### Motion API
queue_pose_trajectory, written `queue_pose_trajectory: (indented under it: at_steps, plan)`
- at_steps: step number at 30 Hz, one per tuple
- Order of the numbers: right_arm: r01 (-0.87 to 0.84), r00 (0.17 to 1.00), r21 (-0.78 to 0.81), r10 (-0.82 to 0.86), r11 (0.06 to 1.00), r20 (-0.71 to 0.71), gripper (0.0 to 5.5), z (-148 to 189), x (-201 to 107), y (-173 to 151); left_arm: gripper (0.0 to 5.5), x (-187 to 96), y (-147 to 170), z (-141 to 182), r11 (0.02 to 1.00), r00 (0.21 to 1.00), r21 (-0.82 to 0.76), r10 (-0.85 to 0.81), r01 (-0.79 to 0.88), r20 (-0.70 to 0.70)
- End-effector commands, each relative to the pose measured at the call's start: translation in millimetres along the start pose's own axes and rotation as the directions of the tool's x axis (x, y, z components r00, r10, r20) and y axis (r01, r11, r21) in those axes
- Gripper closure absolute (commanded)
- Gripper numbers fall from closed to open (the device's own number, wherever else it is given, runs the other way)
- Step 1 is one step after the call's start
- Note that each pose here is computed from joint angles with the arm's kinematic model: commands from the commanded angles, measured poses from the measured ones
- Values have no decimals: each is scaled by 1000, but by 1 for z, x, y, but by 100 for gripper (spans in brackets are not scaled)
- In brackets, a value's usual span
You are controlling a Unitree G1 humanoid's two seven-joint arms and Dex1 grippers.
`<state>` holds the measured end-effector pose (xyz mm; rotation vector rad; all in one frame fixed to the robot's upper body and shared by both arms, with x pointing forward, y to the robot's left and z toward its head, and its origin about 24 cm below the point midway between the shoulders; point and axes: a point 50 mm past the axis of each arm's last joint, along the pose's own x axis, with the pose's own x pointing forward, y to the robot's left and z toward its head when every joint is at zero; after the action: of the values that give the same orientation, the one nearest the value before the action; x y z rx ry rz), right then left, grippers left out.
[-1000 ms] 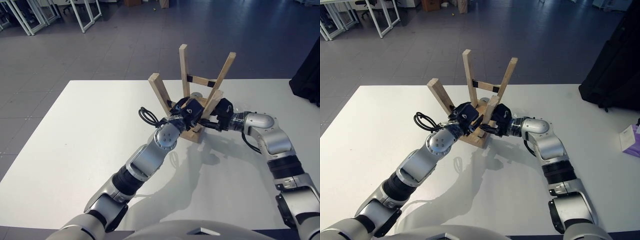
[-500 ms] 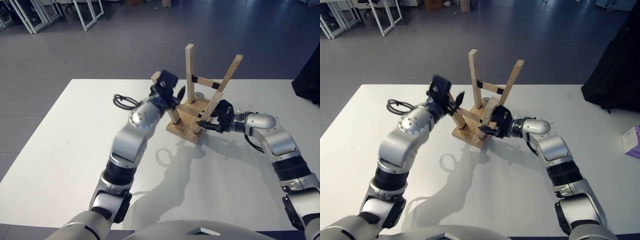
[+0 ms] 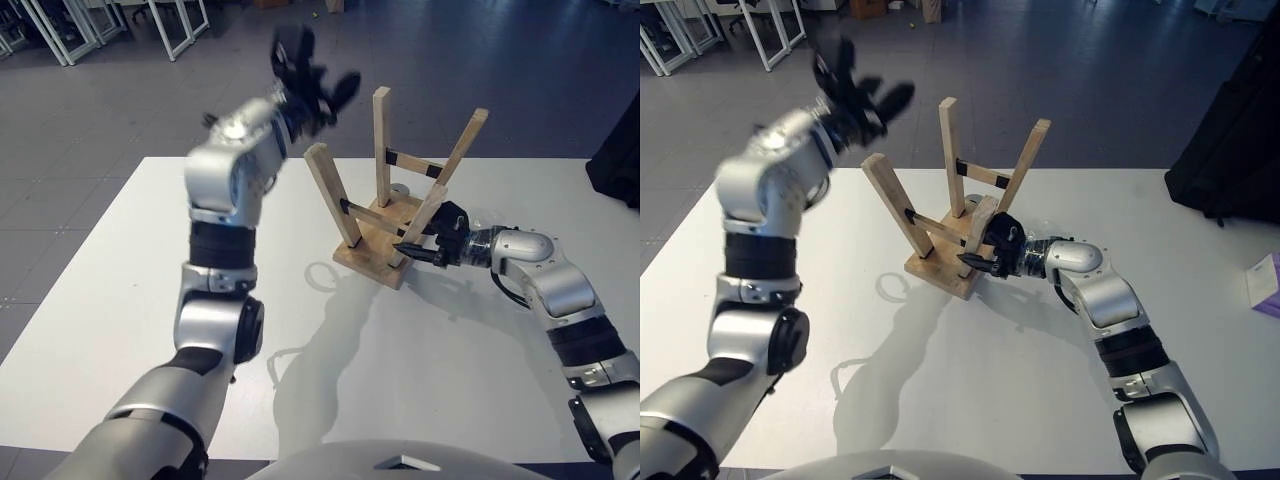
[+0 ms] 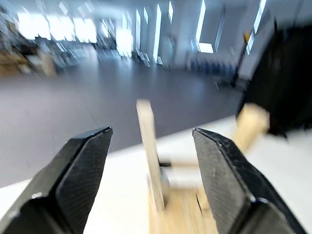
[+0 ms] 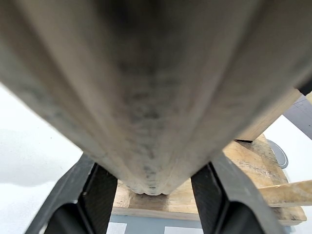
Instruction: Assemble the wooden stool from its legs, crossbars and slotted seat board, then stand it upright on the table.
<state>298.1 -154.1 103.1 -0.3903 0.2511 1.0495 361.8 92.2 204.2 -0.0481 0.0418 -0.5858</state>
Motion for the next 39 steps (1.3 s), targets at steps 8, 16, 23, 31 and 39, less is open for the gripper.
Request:
queue_pose_trajectory:
  at_steps: [8, 16, 23, 31, 39]
  plan:
    - [-114, 875, 288, 233, 951, -423, 349, -128, -30, 61, 243, -17, 26, -1, 961, 998, -271, -37, 52, 60]
    - [-247, 927, 123, 271, 961, -260, 349, -88, -14, 20, 243, -94, 112, 121, 904, 862, -426, 203, 17, 465]
    - [-284, 951, -140, 261, 949, -163, 349, -36, -4, -21, 243, -94, 122, -25, 898, 908, -134, 411, -419, -80]
    - [-251, 968, -232, 237, 940, -85, 252, -18, 4, -36, 247, -94, 60, -127, 938, 895, 22, 337, -346, -293]
    - [-110, 910, -357, -50, 928, -412, 169, -24, -42, -75, 247, -95, 42, -141, 938, 891, 21, 335, -346, -307]
